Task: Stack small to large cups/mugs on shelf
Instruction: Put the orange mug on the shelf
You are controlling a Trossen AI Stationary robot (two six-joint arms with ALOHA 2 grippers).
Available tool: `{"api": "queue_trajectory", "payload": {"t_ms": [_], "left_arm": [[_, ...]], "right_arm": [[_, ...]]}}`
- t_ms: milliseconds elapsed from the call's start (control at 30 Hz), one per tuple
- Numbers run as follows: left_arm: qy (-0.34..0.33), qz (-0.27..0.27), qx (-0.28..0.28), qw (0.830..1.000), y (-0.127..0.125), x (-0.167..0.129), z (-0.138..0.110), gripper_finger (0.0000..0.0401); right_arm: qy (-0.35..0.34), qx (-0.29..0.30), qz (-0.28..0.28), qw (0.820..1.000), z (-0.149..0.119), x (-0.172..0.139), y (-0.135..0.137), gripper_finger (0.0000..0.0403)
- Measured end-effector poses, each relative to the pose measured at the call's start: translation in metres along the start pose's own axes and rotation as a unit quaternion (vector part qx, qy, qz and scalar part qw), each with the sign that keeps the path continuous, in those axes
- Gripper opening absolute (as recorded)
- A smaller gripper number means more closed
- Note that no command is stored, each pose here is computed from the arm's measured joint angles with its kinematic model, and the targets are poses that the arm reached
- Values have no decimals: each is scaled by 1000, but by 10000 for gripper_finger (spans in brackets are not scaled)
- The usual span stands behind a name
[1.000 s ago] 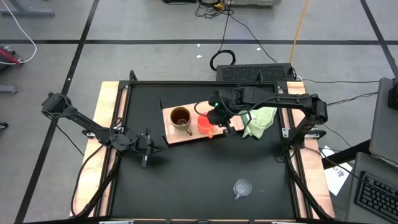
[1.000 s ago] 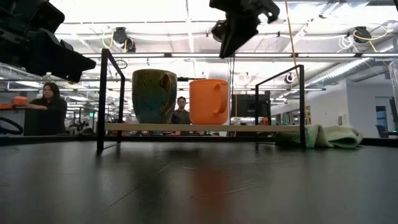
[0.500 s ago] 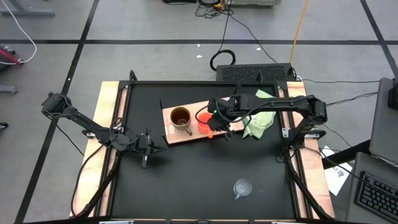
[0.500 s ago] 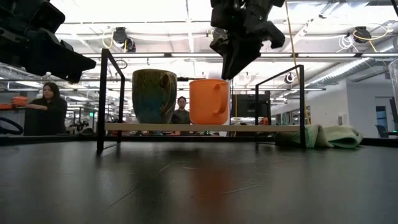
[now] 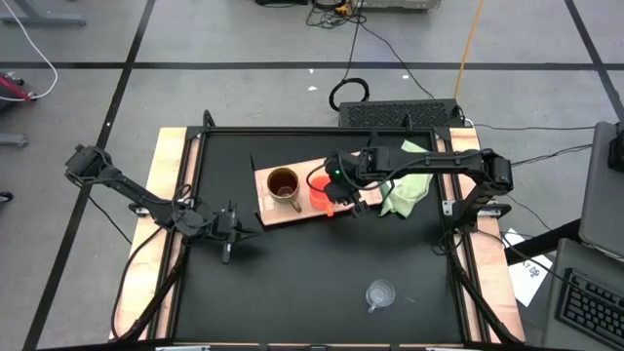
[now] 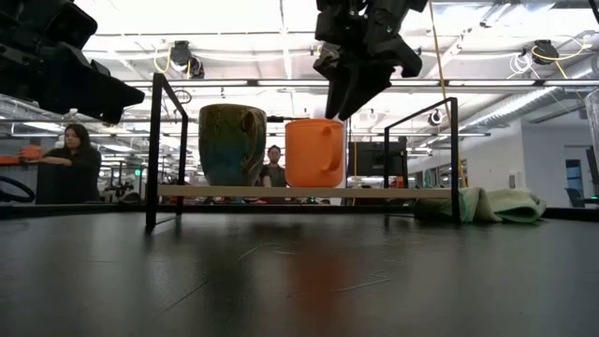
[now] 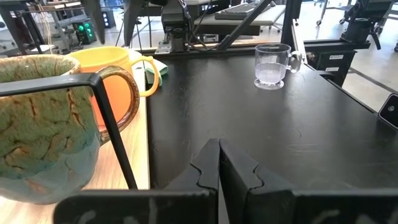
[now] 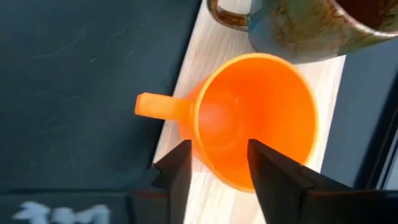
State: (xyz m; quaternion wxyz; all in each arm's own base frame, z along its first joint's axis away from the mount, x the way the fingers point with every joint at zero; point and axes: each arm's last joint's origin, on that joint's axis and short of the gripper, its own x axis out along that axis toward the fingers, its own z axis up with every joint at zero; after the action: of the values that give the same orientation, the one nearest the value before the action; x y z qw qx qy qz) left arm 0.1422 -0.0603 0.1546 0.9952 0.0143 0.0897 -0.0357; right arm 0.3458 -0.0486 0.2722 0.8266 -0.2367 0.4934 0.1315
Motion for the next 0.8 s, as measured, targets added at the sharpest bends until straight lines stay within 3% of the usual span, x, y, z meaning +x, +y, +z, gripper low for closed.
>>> {"api": "queue_trajectory", "payload": {"t_ms": [267, 800], "left_arm": [[2, 0, 4, 1000, 0, 0, 0, 10], [4, 1, 4, 1000, 0, 0, -1, 10]], "right_arm": [[0, 4, -4, 1000, -2, 0, -4, 201], [-7, -14, 9, 1000, -9, 12, 1, 188]]}}
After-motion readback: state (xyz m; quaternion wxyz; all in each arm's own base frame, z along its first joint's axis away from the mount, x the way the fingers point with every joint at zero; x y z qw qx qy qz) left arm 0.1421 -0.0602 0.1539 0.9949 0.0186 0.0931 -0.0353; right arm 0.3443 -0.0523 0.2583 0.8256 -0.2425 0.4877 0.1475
